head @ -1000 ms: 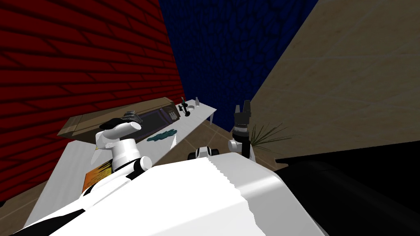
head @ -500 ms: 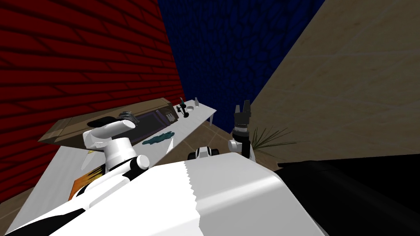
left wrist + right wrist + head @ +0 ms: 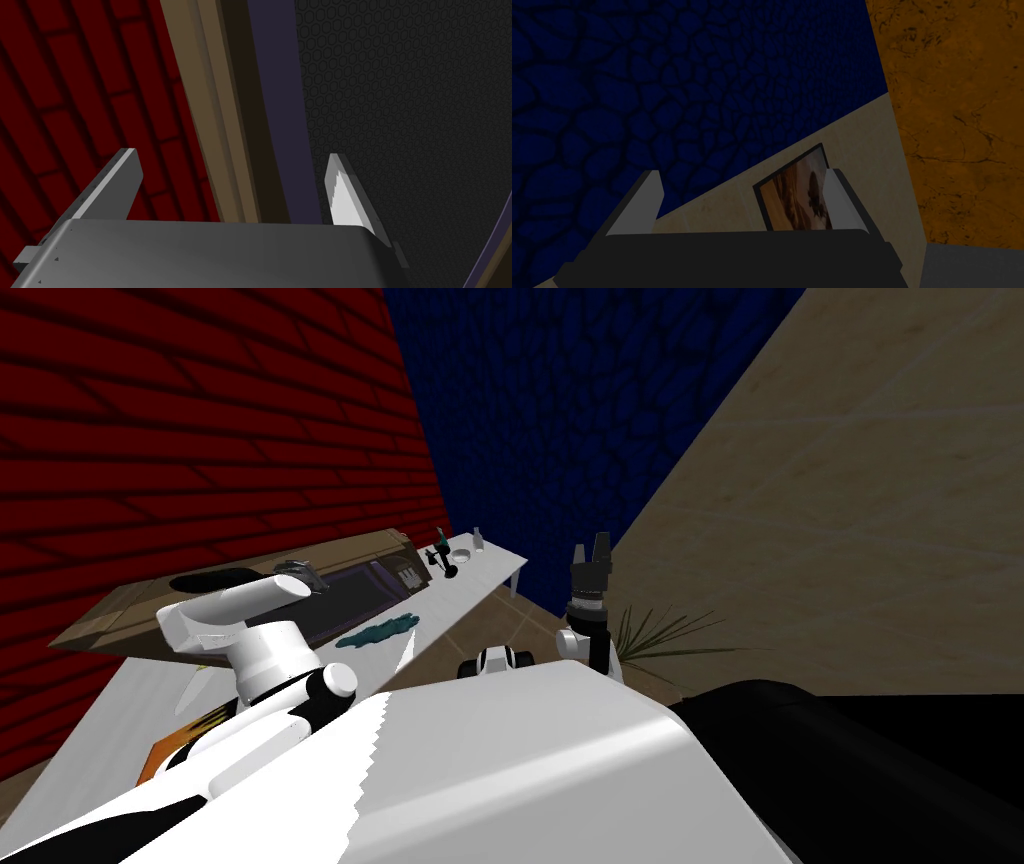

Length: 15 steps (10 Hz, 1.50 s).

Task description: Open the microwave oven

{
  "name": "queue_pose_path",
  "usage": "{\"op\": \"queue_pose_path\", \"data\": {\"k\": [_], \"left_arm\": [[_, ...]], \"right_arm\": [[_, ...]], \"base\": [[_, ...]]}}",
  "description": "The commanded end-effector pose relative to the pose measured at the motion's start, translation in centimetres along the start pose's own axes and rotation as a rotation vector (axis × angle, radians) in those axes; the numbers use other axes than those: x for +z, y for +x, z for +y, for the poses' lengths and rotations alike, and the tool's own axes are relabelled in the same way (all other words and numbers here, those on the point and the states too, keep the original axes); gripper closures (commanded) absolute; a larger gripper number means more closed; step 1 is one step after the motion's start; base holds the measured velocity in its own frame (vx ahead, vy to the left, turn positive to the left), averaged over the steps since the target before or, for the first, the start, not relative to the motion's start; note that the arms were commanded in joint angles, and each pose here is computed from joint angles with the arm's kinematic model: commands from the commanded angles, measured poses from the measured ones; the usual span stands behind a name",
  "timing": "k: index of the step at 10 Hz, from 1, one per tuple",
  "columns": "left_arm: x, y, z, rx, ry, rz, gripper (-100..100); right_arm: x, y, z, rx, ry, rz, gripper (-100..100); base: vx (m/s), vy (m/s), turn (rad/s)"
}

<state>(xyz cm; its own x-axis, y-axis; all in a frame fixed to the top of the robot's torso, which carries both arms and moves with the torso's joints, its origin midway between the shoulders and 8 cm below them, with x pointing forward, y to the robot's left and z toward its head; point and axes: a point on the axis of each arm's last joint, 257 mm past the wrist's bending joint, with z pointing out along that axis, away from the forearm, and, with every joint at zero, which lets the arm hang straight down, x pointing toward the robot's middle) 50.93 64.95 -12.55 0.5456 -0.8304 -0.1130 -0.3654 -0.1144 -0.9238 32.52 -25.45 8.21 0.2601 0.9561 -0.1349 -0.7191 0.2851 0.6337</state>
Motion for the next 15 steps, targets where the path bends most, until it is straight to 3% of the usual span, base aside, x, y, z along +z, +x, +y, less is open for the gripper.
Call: {"op": "queue_pose_path", "data": {"k": [1, 15], "left_arm": [[-0.3, -1.2, 0.0, -0.002, -0.050, -0.006, -100], [-2.5, -4.9, 1.5, -0.023, -0.277, 0.000, -100]], "right_arm": [[0.0, 0.0, 0.0, 0.000, 0.000, 0.000, 0], [0.0, 0.0, 0.0, 0.000, 0.000, 0.000, 0]], "base": [[0.117, -0.083, 0.035], [0.076, -0.057, 0.023]]}}
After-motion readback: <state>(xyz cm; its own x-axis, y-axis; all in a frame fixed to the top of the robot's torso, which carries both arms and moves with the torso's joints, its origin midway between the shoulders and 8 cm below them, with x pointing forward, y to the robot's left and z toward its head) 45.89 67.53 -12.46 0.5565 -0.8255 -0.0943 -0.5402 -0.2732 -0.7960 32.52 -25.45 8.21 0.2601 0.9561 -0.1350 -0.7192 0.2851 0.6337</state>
